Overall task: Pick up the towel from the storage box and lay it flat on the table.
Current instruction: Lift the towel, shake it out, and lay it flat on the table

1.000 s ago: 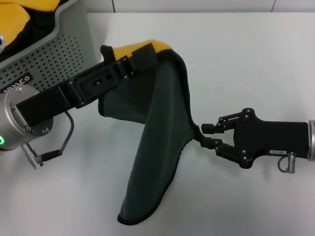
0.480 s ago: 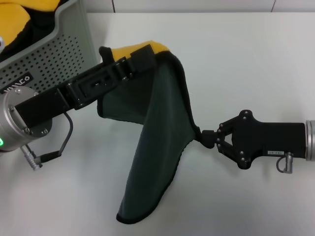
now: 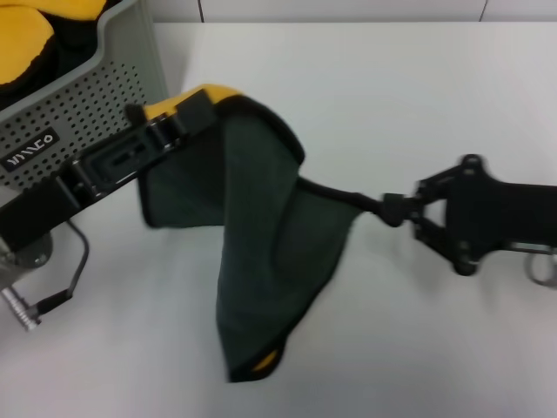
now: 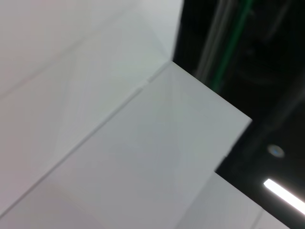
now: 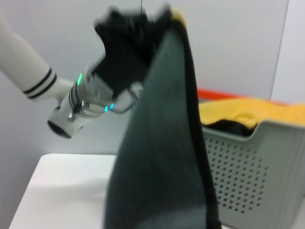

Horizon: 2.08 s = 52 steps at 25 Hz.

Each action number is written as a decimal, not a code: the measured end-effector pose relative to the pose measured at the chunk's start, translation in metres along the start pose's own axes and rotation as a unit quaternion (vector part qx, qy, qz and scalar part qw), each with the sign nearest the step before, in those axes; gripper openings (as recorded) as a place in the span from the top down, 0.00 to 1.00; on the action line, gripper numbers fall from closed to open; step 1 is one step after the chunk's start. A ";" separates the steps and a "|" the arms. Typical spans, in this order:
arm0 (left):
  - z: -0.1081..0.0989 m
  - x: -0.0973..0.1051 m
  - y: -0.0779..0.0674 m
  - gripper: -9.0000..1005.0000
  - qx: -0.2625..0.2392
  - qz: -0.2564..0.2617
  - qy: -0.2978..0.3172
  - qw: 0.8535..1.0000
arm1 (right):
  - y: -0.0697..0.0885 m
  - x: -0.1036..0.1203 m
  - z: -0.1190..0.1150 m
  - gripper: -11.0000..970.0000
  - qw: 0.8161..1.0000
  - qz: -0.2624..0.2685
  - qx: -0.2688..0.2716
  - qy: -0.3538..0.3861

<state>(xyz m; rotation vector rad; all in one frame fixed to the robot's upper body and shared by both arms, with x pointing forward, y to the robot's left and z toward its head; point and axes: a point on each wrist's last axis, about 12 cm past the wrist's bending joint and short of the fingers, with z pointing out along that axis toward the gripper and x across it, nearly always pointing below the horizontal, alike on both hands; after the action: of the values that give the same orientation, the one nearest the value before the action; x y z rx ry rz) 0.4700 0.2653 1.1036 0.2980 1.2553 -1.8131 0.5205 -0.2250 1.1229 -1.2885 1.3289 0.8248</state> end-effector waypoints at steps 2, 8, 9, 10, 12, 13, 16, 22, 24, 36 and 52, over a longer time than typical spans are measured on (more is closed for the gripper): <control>-0.007 0.001 -0.002 0.98 -0.010 -0.003 -0.006 1.000 | 0.007 -0.011 -0.014 0.99 1.000 -0.019 0.008 -0.004; -0.029 0.009 -0.010 0.98 -0.041 -0.008 -0.023 0.999 | 0.028 -0.041 -0.054 0.99 0.998 -0.055 -0.010 -0.042; -0.030 0.011 -0.011 0.98 -0.042 -0.010 -0.020 0.999 | 0.032 -0.045 -0.063 0.99 0.997 -0.059 -0.016 -0.050; -0.031 0.014 -0.012 0.98 -0.042 -0.014 -0.016 0.999 | 0.035 -0.048 -0.070 0.99 0.996 -0.060 -0.023 -0.058; -0.032 0.021 -0.014 0.98 -0.042 -0.026 -0.004 0.999 | 0.042 -0.054 -0.085 0.99 0.994 -0.061 -0.039 -0.076; -0.033 0.023 -0.015 0.98 -0.042 -0.030 0.000 0.999 | 0.043 -0.055 -0.089 0.99 0.994 -0.062 -0.040 -0.080; -0.036 0.034 -0.020 0.98 -0.042 -0.048 0.017 0.998 | 0.052 -0.060 -0.103 0.99 0.991 -0.062 -0.056 -0.104; -0.050 0.051 -0.034 0.98 -0.052 -0.062 0.031 0.996 | 0.070 -0.062 -0.122 0.99 0.985 -0.056 -0.091 -0.139; -0.056 0.054 -0.041 0.98 -0.059 -0.056 0.028 0.996 | 0.073 -0.061 -0.125 0.99 0.985 -0.050 -0.086 -0.143; -0.049 0.082 -0.024 0.98 -0.082 -0.084 0.025 0.993 | 0.055 -0.008 -0.101 0.99 0.987 0.049 -0.054 -0.144; -0.004 0.049 0.067 0.98 -0.267 -0.080 0.000 0.960 | -0.005 0.044 -0.049 0.99 0.992 0.113 0.061 -0.001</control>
<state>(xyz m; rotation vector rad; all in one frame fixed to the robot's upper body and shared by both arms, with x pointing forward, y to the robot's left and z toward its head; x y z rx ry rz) 0.4920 0.2363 1.0288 -0.1098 1.7484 -1.5240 0.5209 -0.2827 1.0912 -1.0538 1.5199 0.8841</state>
